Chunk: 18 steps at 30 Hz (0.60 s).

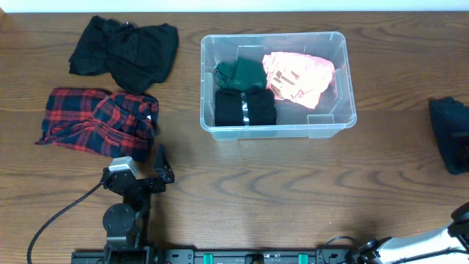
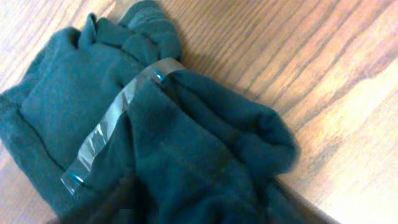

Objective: Pack container
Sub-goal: 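Reach the right gripper to the second black garment on the right, then grasp the black garment and carry it into the bin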

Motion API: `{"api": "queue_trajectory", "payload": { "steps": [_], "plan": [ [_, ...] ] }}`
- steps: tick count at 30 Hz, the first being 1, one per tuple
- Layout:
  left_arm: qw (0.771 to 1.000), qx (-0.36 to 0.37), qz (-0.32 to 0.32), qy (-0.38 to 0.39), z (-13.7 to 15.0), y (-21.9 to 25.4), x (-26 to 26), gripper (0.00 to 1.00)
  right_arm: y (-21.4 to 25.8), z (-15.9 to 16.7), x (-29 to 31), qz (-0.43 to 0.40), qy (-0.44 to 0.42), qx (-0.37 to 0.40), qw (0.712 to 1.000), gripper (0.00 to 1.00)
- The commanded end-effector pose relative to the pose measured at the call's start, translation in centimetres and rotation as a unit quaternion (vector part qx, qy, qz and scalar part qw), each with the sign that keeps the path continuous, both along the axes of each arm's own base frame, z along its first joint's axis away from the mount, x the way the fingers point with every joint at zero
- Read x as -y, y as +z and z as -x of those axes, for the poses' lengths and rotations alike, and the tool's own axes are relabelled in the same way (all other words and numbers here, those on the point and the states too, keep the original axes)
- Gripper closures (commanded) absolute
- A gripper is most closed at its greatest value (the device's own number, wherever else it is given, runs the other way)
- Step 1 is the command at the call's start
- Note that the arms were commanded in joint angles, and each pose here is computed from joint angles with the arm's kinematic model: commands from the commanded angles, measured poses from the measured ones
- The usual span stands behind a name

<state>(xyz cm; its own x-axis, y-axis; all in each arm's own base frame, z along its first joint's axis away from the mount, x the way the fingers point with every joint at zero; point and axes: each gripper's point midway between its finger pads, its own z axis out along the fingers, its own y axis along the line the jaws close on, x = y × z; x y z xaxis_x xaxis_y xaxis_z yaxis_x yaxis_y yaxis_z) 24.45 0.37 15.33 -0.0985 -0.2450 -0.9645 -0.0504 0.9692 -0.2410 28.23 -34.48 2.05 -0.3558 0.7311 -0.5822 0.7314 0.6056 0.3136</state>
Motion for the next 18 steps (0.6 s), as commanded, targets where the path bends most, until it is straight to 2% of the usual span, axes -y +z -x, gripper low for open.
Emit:
{"api": "queue_trajectory", "payload": {
  "steps": [1, 2, 4, 11, 18],
  "plan": [
    [1.0, -0.026, -0.009, 0.01, 0.1, -1.8, -0.4, 0.02, -0.3, -0.2, 0.0, -0.014, -0.005, 0.002, 1.0, 0.87],
    [1.0, -0.026, -0.009, 0.01, 0.1, -1.8, -0.4, 0.02, -0.4, -0.2, -0.1, -0.021, -0.009, 0.003, 1.0, 0.94],
    [1.0, -0.026, -0.009, 0.01, 0.1, -1.8, -0.4, 0.02, -0.5, -0.3, -0.6, -0.036, -0.009, 0.008, 0.999, 0.99],
    [1.0, -0.026, -0.009, 0.01, 0.1, -1.8, -0.4, 0.02, 1.6, -2.2, -3.1, -0.086, 0.019, 0.063, 0.994, 0.99],
    [1.0, -0.026, -0.009, 0.01, 0.1, -1.8, -0.4, 0.02, 9.8, -6.1, -7.3, -0.113, 0.069, 0.163, 0.978, 0.99]
  ]
}}
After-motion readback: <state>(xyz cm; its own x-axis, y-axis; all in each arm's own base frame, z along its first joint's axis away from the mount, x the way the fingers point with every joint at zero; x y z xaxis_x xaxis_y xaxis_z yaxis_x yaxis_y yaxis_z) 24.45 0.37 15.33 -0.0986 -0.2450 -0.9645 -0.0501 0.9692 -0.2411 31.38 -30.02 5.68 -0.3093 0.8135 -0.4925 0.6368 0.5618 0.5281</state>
